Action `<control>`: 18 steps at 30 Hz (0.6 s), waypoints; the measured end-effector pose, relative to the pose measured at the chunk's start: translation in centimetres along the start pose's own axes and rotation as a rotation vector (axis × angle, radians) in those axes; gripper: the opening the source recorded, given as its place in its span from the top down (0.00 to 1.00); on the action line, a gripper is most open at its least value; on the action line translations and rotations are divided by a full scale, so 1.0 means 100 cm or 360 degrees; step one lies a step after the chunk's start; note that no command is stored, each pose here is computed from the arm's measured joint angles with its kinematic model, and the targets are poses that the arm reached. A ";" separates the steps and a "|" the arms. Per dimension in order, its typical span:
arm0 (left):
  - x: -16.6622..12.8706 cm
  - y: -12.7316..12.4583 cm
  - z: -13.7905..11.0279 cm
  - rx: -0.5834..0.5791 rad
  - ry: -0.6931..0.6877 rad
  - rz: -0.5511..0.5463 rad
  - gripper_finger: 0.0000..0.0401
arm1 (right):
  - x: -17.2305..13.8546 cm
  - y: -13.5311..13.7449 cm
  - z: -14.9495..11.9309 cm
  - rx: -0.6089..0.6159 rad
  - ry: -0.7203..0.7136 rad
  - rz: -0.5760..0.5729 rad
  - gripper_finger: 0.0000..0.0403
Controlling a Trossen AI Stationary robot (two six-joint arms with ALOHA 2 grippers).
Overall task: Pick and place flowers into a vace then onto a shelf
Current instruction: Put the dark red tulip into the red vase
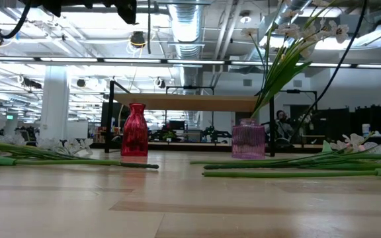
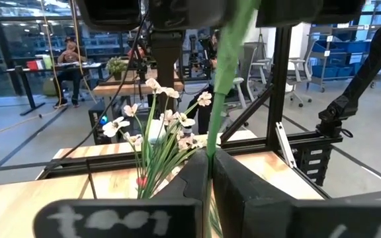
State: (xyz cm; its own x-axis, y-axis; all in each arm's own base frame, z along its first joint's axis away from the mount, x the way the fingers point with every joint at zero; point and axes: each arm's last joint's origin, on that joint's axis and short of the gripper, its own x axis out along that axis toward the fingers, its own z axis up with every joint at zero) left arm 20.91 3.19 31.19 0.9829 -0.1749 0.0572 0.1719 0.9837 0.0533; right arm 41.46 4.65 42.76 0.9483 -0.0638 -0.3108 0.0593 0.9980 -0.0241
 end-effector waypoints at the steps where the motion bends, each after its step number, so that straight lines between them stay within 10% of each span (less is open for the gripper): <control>1: 0.000 0.000 0.000 0.0002 -0.0004 0.0000 1.00 | -0.001 0.000 0.000 0.0001 0.0006 0.0000 0.64; 9: -0.004 0.000 0.004 0.0039 -0.0016 0.0102 1.00 | -0.030 0.001 0.005 -0.0018 0.0182 0.0015 0.40; 18: -0.035 0.004 0.019 0.0226 -0.0005 0.0600 1.00 | -0.078 -0.002 0.017 0.0180 0.0240 -0.0112 0.40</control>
State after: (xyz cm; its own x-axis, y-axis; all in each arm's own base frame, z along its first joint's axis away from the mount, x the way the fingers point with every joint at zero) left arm 17.44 4.06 32.93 0.9751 0.1971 0.1022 -0.2120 0.9632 0.1650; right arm 34.54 4.92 46.83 0.8836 -0.1250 -0.4512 0.1667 0.9846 0.0536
